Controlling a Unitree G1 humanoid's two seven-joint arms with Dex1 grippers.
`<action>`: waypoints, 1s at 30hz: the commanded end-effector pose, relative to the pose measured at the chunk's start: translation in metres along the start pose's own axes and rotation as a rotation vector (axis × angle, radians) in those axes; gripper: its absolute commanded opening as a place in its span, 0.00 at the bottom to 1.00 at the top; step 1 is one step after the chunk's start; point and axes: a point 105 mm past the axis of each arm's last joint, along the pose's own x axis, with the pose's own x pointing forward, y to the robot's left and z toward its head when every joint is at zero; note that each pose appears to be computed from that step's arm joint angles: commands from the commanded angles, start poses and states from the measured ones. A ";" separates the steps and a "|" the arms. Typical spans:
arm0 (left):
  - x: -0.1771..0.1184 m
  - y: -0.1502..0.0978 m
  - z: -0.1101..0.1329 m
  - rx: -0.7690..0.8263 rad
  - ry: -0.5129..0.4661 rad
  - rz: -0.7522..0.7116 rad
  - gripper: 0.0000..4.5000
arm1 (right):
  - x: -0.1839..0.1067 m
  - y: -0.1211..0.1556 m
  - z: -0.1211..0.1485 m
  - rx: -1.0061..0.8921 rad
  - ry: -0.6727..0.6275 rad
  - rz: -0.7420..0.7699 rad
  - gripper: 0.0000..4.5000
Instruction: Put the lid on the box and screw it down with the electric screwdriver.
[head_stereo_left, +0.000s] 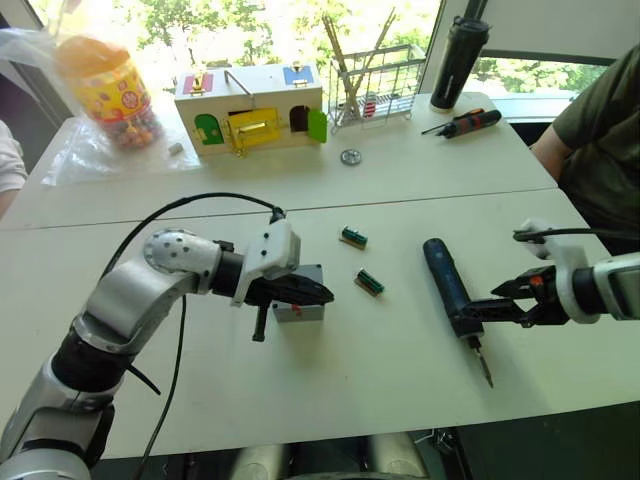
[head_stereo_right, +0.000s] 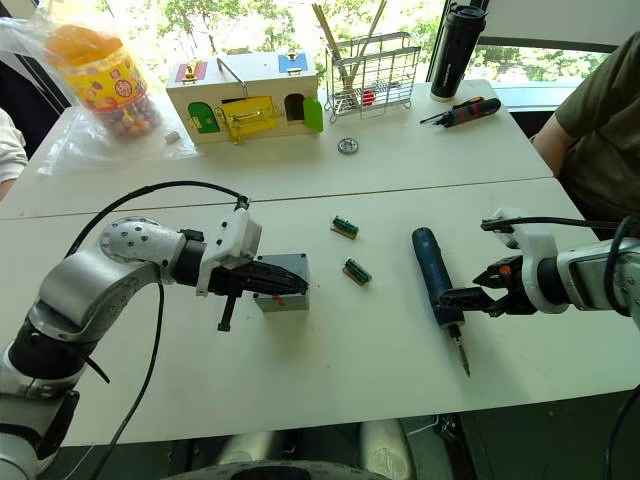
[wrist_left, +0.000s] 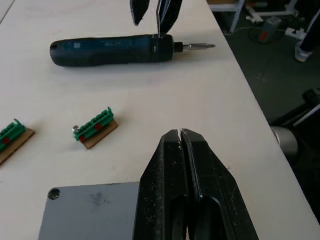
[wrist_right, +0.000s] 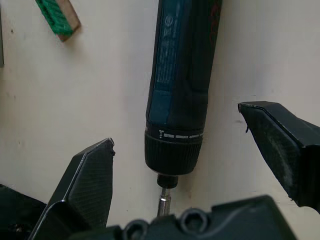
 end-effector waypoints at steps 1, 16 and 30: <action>0.001 -0.005 0.001 0.032 -0.001 0.006 0.00 | -0.002 0.000 0.001 0.035 0.035 0.035 0.99; 0.009 -0.011 -0.005 -0.021 -0.020 0.107 0.00 | 0.037 -0.008 0.000 0.070 0.244 0.009 0.99; 0.015 -0.006 -0.006 -0.041 -0.041 0.180 0.00 | 0.074 -0.009 -0.012 -0.113 0.436 -0.037 0.77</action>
